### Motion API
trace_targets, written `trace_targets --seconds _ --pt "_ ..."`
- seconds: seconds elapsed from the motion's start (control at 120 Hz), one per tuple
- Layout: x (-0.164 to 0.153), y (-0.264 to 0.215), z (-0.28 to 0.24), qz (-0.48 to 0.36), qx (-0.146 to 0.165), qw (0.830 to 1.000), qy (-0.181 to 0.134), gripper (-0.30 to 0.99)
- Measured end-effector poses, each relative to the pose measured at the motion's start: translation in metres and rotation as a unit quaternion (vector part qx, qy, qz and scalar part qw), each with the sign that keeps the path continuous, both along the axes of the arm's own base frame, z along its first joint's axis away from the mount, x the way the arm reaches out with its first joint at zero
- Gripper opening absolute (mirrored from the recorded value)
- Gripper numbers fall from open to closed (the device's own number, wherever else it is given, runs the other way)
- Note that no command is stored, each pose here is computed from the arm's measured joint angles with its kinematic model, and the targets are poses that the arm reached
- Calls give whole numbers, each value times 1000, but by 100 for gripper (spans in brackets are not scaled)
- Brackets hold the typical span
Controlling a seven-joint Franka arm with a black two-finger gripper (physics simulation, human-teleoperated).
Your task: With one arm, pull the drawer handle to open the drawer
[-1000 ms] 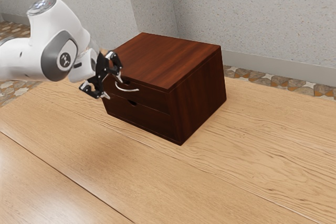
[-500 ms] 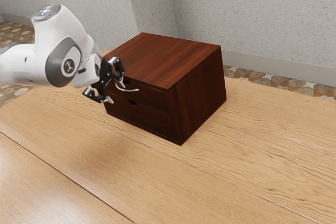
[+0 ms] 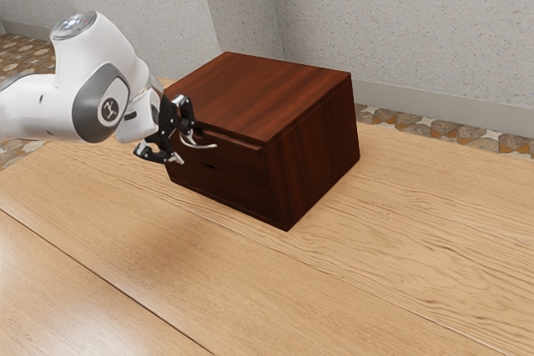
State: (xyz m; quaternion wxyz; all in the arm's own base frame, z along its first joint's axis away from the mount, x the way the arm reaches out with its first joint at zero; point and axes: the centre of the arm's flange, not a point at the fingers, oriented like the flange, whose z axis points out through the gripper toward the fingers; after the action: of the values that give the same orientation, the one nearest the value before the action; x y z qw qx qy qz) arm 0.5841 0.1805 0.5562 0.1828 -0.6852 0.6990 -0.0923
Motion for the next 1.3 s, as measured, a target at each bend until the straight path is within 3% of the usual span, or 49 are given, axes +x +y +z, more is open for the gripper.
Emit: trace_targets --seconds 0.242,0.633,1.3 --pt "-1 0 1 5 -4 1000 4 11" --pt "-8 3 1 19 -20 999 42 9" --pt "-53 7 10 33 -41 996 65 8"
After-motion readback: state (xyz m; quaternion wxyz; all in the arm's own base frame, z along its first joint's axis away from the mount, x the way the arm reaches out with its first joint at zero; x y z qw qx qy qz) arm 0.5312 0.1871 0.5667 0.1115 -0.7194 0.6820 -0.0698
